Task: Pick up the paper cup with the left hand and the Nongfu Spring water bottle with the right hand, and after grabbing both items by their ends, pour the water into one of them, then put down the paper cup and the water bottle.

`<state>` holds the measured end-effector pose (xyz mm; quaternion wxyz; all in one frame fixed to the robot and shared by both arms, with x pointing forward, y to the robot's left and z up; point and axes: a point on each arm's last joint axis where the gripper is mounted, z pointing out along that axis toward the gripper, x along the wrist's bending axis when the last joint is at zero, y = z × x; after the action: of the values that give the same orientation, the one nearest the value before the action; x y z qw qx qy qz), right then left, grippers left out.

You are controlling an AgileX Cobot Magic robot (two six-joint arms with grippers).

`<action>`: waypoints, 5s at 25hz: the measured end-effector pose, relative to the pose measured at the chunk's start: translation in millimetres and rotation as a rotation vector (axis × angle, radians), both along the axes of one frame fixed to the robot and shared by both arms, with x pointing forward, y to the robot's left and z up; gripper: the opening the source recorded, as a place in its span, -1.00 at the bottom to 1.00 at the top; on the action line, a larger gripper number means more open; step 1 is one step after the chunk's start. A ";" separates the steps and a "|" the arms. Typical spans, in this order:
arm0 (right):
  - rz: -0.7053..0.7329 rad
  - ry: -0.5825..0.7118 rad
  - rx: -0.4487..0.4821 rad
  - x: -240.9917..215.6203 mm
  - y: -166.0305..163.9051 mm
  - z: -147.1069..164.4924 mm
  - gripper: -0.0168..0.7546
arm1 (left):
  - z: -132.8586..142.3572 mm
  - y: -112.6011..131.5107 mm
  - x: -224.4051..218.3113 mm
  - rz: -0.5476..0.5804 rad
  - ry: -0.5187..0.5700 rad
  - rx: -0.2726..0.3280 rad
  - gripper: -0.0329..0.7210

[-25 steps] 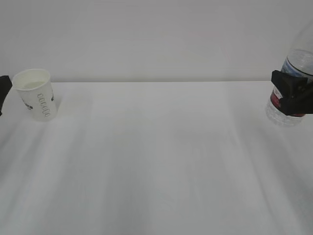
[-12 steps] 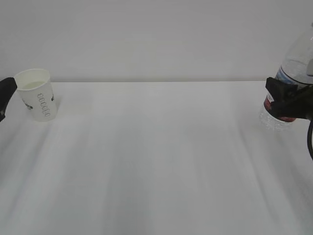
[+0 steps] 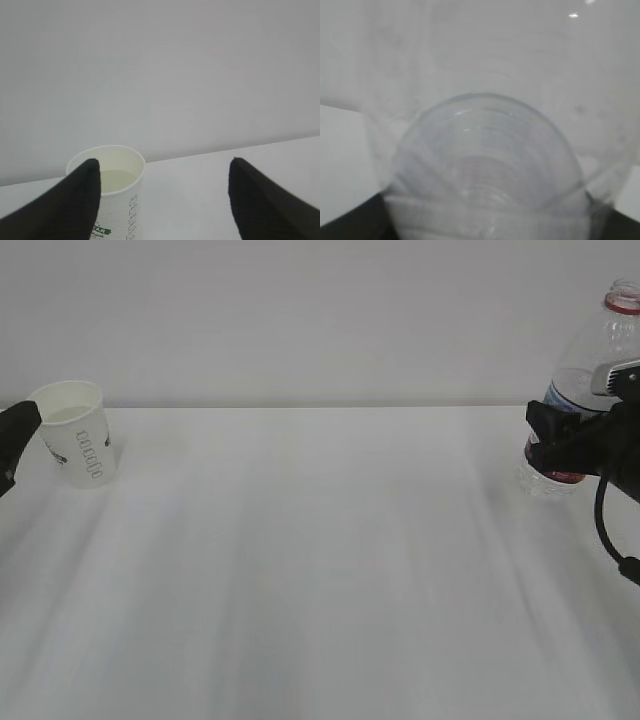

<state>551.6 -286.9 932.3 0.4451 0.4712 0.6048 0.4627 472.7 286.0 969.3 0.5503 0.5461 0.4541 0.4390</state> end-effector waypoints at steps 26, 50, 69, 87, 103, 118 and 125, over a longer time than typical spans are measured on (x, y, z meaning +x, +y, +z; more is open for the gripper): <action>-0.002 0.068 -0.006 34.5 -0.5 -42.8 0.19 | -0.1 -0.7 -0.1 -0.008 0.000 0.004 0.60; -0.025 0.058 -0.009 37.7 -2.6 -44.8 0.19 | -0.1 -0.9 -0.2 -0.010 0.000 0.005 0.60; 0.004 0.032 0.032 38.5 0.7 -51.7 0.74 | -0.1 -0.9 -0.2 -0.010 0.000 0.005 0.55; -0.015 0.051 0.076 0.6 -0.4 -50.5 0.74 | 2.0 -1.1 -0.9 -0.012 -0.009 0.007 0.53; -0.020 -0.042 0.072 -38.1 -0.9 -6.8 0.71 | 33.5 1.3 -21.2 0.019 -0.024 0.032 0.53; -0.044 -0.244 0.080 -72.3 -3.5 53.3 0.65 | 78.1 6.0 -69.9 0.084 -0.094 0.020 0.53; -0.046 -0.288 0.070 -85.6 -3.8 77.6 0.62 | 93.0 10.3 -96.5 0.136 -0.096 -0.016 0.53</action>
<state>465.9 -290.7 1009.9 0.5212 0.4289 0.5072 0.5359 376.1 296.2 1062.3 0.5448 0.4877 0.4667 0.4975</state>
